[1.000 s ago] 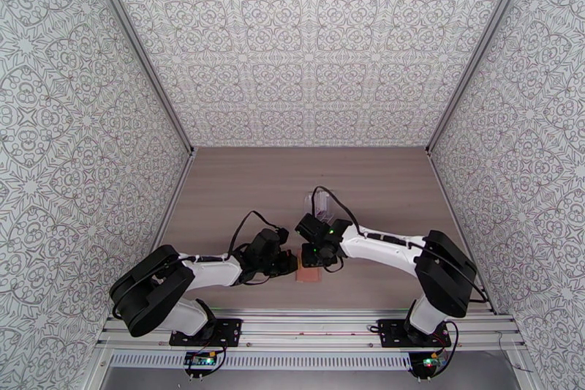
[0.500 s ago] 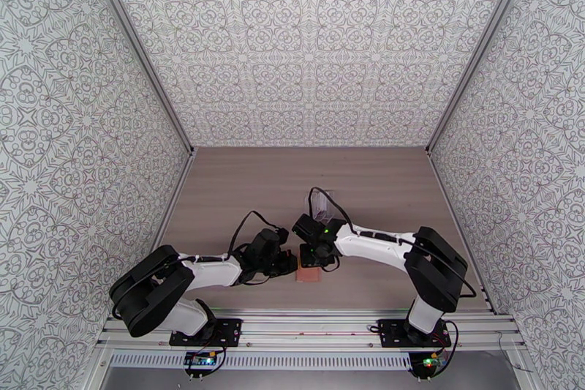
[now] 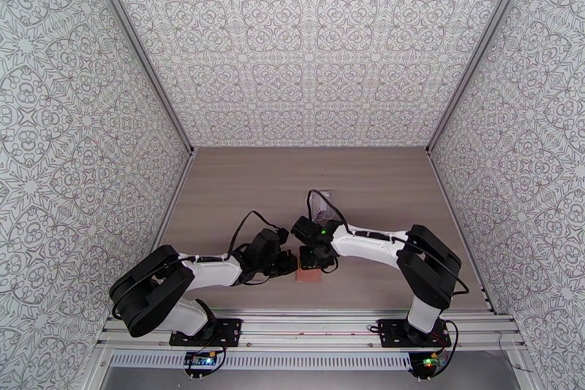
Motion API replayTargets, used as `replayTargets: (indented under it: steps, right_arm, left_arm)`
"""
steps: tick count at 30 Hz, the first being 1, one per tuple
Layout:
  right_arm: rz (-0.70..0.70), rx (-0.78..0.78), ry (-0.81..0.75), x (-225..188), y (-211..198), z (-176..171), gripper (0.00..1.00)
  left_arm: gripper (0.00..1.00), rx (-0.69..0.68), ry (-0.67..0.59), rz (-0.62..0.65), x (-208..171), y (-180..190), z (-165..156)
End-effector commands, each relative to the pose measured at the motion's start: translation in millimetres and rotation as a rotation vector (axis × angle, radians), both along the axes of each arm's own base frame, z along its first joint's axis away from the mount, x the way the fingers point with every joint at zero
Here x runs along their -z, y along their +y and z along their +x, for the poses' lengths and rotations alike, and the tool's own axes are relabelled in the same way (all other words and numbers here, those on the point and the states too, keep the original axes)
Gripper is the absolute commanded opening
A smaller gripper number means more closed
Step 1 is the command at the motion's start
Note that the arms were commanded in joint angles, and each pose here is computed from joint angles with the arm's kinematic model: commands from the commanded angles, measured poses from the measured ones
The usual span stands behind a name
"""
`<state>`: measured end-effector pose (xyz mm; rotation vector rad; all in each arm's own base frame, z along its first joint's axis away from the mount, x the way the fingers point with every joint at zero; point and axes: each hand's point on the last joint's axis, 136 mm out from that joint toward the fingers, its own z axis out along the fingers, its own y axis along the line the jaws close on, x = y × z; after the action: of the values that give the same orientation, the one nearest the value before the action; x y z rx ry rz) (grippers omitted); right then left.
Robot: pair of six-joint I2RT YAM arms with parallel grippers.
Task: Put the credit cards into the card holder
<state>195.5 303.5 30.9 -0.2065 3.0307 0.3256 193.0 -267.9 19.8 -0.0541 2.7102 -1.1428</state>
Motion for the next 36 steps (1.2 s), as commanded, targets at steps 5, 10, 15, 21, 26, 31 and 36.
replayTargets:
  steps: [5,10,15,21,26,31,36]
  right_arm:
    - [-0.018,-0.025,0.002,3.7,8.3,1.4,0.37]
    - [-0.075,-0.032,0.01,13.8,0.4,-0.3,0.39]
    - [-0.157,-0.037,0.015,24.9,-12.8,-1.4,0.4]
    - [-0.217,-0.044,0.024,36.0,-21.7,-3.1,0.38]
    - [-0.225,-0.045,0.029,41.1,-22.2,-4.4,0.37]
    - [-0.231,-0.038,0.021,40.8,-24.6,-3.4,0.34]
    - [-0.22,-0.027,0.001,34.8,-24.2,-0.7,0.32]
  left_arm:
    - [0.0,-0.008,0.024,0.046,11.6,9.1,-9.0]
    - [0.0,-0.011,0.024,0.047,11.5,9.6,-8.7]
    - [0.0,-0.011,0.022,0.043,10.3,9.0,-8.7]
    - [0.0,-0.012,0.018,0.041,8.4,9.5,-8.4]
    - [0.0,-0.011,0.011,0.023,5.2,8.3,-9.0]
    - [0.0,-0.009,0.011,0.003,3.2,6.6,-9.9]
    - [0.0,-0.012,0.014,0.009,3.8,7.6,-10.2]
